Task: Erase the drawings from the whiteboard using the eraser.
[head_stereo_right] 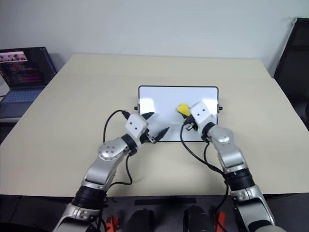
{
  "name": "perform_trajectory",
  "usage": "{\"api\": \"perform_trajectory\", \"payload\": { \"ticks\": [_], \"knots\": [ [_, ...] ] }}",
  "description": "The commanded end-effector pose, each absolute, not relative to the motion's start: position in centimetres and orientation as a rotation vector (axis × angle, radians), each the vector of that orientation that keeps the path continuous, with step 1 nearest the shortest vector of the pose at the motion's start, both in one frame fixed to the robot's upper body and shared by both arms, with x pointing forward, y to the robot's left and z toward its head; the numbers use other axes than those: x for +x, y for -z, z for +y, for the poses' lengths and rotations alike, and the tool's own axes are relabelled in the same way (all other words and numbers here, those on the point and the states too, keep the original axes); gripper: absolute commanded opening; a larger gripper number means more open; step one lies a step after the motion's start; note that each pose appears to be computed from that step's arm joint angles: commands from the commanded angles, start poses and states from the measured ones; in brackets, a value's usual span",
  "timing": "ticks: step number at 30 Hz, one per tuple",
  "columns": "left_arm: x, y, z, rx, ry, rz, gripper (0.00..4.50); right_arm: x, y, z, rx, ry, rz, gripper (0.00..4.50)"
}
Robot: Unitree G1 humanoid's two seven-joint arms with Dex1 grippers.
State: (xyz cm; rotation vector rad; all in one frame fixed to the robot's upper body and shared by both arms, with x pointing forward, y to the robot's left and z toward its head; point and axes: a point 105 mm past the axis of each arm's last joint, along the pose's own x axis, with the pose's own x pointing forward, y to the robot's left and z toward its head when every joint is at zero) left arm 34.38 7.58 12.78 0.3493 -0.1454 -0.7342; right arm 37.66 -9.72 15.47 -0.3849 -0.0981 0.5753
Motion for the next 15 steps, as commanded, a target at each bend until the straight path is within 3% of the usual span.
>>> {"api": "perform_trajectory", "payload": {
  "ticks": [1, 8, 15],
  "knots": [
    [33.1, -14.4, 5.7, 0.341, 0.814, -0.222, 4.50, 36.0, -18.8, -11.1, -0.368, -0.552, -0.193, 1.19],
    [31.9, -15.3, 3.7, 0.278, 1.055, -0.254, 4.50, 32.2, -18.9, -16.8, -0.346, -0.372, -0.043, 1.19],
    [29.6, -14.6, 1.6, 0.273, 1.394, -0.236, 4.50, 29.5, -16.1, -22.8, -0.272, -0.116, 0.164, 1.19]
  ]
}}
